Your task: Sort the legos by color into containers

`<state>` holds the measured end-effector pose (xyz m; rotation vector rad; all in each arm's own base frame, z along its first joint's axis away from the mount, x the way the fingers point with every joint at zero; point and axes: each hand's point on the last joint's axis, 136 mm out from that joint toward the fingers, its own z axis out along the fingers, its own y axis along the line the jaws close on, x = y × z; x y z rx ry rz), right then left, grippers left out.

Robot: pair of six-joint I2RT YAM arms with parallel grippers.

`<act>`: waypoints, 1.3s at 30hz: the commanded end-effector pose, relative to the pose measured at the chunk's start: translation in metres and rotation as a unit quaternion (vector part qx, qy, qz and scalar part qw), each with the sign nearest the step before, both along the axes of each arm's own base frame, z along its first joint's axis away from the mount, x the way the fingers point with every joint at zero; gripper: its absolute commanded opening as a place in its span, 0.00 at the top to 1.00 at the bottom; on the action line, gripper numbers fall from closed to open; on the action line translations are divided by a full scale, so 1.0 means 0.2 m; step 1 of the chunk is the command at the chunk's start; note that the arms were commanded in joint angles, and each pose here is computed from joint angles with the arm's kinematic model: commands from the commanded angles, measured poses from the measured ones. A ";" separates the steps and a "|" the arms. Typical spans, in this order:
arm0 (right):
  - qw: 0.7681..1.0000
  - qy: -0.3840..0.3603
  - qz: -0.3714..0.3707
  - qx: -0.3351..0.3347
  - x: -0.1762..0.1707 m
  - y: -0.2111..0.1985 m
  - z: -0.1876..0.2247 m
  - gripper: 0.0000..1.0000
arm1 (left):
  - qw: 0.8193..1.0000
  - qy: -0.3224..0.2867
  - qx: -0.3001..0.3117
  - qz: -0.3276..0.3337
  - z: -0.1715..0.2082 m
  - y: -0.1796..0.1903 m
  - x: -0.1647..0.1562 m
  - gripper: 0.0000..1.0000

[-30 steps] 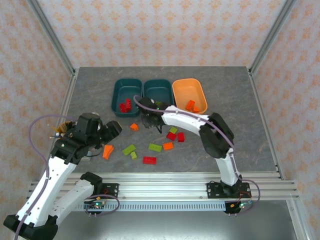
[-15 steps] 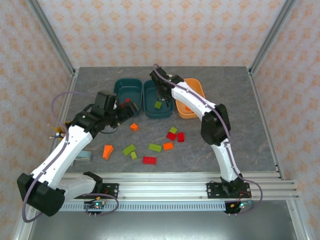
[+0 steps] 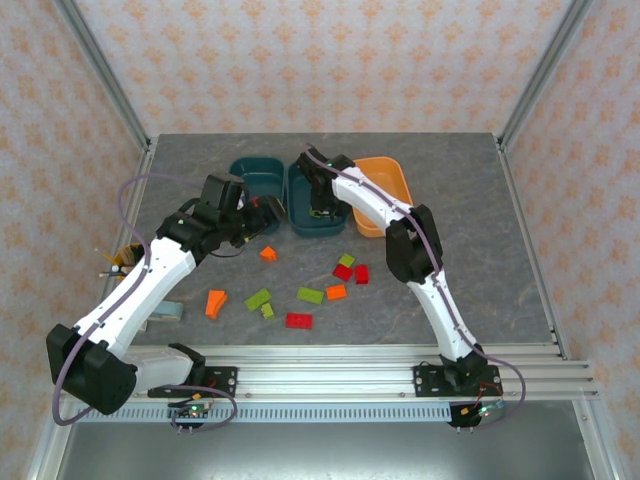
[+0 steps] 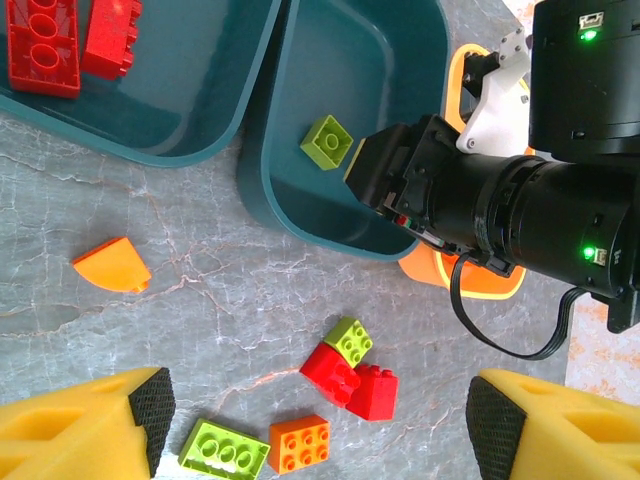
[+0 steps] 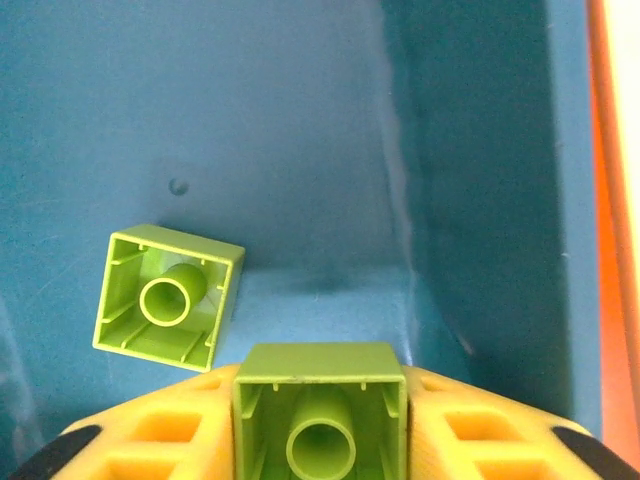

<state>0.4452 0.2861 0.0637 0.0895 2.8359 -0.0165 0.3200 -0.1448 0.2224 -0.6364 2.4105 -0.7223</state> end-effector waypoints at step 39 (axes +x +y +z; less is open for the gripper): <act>0.949 -0.079 0.231 0.197 -1.12 0.76 0.62 0.33 | 0.971 0.046 0.160 0.172 0.04 0.73 -0.87 0.23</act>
